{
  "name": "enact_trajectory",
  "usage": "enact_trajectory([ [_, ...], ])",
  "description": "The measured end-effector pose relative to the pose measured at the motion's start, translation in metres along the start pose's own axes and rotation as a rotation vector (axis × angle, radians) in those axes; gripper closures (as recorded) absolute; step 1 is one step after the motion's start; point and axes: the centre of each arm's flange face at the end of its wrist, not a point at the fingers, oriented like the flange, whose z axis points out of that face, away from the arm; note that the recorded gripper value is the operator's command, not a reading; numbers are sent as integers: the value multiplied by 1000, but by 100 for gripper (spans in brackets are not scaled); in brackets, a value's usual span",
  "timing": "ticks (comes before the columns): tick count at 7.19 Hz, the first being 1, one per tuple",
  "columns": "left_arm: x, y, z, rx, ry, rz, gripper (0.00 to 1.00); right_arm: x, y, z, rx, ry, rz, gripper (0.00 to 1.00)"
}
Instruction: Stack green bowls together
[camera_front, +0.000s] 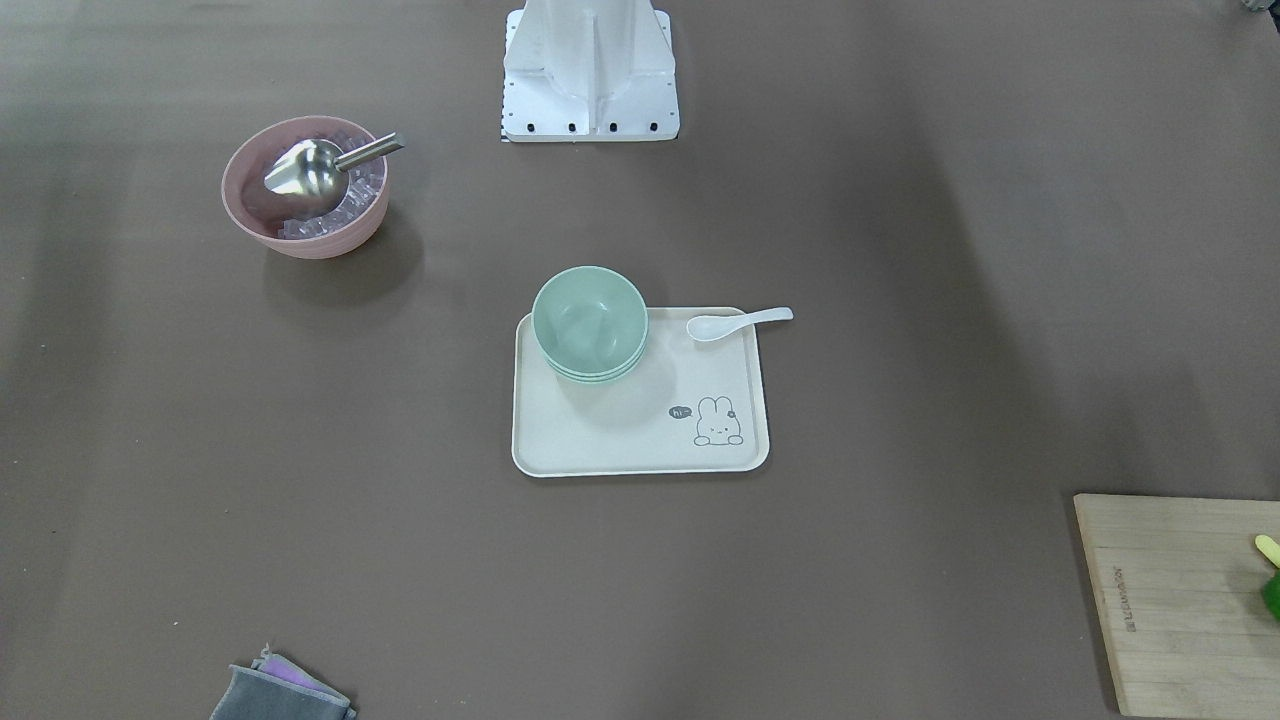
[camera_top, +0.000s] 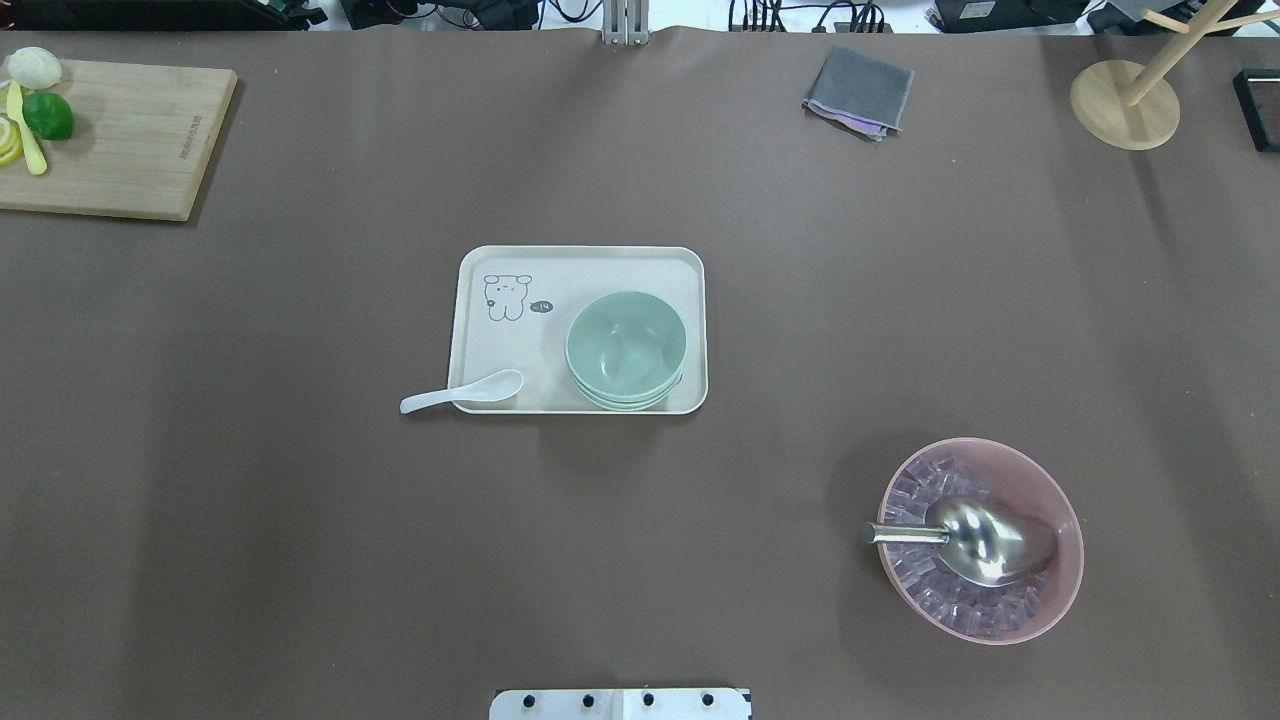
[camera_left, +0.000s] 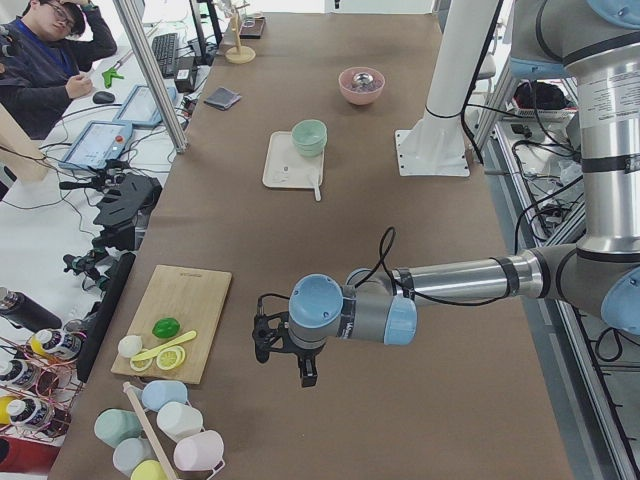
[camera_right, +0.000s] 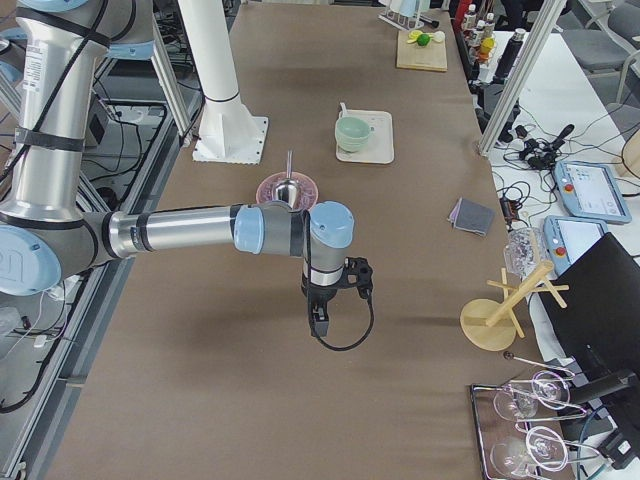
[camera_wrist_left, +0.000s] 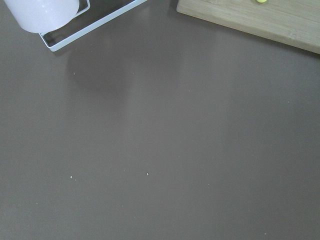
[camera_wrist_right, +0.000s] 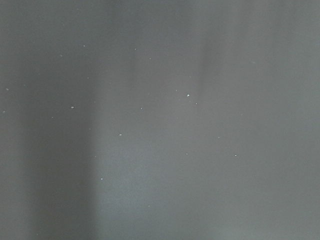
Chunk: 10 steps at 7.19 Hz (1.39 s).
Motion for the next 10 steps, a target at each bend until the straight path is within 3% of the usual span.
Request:
enact_trajectory([
  [3,4,0,5,-12,-3,68,2,9,11,9,78,7,-28,0],
  [5,-3,2,14,-34,-7,173,2,11,13,11,86,5,-30,0],
  [10,2,-10,11,-20,-14,225,2,10,13,12,88,-8,-29,0],
])
